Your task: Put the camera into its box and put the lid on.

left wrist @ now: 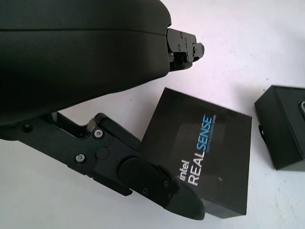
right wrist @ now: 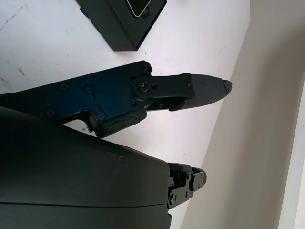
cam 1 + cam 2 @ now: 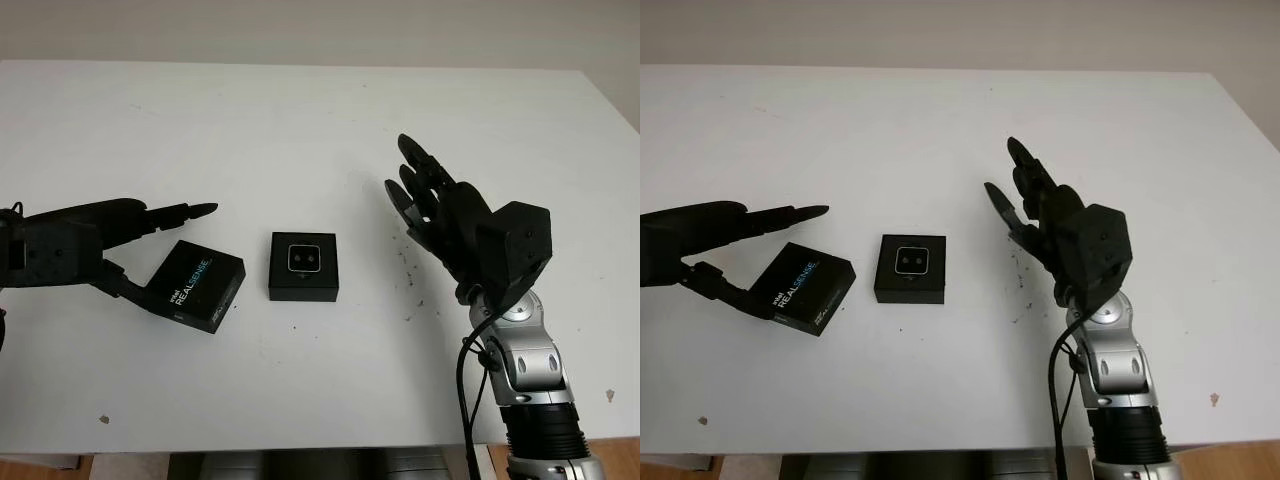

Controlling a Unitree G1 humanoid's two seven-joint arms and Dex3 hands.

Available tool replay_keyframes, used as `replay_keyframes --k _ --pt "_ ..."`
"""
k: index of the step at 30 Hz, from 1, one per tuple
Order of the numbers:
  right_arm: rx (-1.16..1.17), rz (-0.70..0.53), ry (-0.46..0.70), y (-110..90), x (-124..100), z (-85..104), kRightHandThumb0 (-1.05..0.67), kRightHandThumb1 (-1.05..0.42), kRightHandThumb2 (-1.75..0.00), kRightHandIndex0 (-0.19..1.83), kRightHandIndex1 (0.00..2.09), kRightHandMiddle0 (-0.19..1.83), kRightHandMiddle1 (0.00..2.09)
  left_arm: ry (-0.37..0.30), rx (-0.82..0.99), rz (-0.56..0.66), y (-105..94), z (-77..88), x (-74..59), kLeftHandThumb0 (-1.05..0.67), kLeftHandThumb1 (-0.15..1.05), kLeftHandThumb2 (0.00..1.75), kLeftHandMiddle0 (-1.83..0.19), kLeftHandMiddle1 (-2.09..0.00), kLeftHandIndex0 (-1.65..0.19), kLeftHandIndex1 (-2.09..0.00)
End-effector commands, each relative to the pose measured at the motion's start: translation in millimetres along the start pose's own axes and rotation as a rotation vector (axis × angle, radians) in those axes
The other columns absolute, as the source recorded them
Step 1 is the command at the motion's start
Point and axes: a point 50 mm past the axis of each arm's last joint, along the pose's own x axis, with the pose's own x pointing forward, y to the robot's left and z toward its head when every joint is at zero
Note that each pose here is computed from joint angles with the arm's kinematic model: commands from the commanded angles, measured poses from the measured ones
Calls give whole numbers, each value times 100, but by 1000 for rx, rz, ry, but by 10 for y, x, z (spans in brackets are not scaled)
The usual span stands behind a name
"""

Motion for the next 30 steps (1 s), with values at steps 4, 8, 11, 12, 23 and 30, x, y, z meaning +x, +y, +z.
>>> replay_keyframes --k 4,8,11,12,23,30 --pt "13 -15 -23 2 17 74 -61 -105 -34 8 7 13 9 32 57 -36 -8 49 29 -66 79 5 5 -5 8 -4" --pt "10 -17 -21 1 16 65 -62 -105 -34 9 7 14 9 37 66 -55 -45 53 65 -66 80 6 7 -5 10 -4" --pt "12 -15 -15 -2 17 61 -63 -105 -35 9 7 13 9 33 67 -62 -65 47 80 -65 80 6 7 -5 10 -4" --pt "12 -15 -15 -3 17 61 -63 -105 -35 9 7 13 9 28 66 -64 -73 43 81 -64 81 6 8 -5 10 -4" --pt "13 -7 -11 6 6 36 -64 -105 -34 10 7 14 10 -67 -22 107 -289 -17 176 -48 85 7 -10 -10 -4 -11" --pt "16 -9 -7 -8 -1 38 -63 -105 -34 10 6 14 9 -127 -81 189 -380 -64 237 -39 90 7 -28 -15 -17 -15"
